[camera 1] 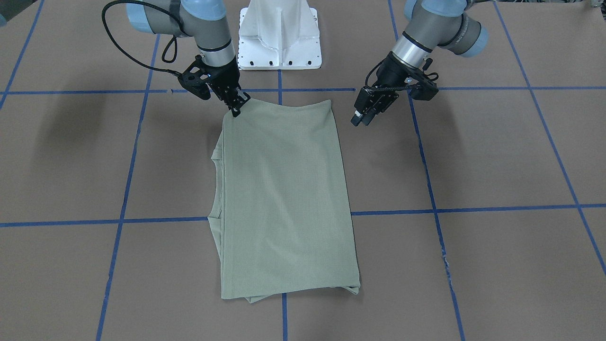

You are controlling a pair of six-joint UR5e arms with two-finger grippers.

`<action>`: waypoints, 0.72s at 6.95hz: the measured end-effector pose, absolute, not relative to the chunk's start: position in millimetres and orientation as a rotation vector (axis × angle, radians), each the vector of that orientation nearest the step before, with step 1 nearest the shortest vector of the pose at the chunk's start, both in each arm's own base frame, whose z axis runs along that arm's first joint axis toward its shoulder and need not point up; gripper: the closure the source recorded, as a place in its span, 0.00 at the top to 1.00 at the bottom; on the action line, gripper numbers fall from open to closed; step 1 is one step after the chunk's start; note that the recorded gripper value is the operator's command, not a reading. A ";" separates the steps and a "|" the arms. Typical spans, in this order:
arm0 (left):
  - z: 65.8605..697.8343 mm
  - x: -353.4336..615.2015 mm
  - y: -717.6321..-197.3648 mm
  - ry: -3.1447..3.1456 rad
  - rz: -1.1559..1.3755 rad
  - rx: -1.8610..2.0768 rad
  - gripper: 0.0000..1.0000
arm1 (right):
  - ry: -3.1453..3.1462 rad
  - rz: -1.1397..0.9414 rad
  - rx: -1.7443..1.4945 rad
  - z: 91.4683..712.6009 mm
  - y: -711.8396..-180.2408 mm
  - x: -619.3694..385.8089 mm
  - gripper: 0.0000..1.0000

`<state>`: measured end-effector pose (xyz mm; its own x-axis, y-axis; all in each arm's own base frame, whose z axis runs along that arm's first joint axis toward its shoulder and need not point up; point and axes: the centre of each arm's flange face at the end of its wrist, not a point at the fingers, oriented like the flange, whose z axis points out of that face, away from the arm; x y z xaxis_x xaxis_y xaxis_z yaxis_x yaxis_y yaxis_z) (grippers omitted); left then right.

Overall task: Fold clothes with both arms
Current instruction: 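Lower the left gripper to the shirt's near corner and grasp both near corners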

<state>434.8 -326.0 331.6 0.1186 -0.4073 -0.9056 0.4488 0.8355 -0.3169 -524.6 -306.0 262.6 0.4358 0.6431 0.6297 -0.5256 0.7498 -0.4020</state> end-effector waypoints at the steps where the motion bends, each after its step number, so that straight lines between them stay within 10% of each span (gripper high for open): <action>1: 332.3 452.8 -306.2 1.290 -0.634 0.009 0.54 | -0.850 0.730 -0.154 262.7 -305.9 -524.6 0.00; 5: 319.2 508.5 -261.8 1.226 -0.599 -0.068 0.54 | -0.852 0.731 -0.155 262.1 -306.2 -523.9 0.00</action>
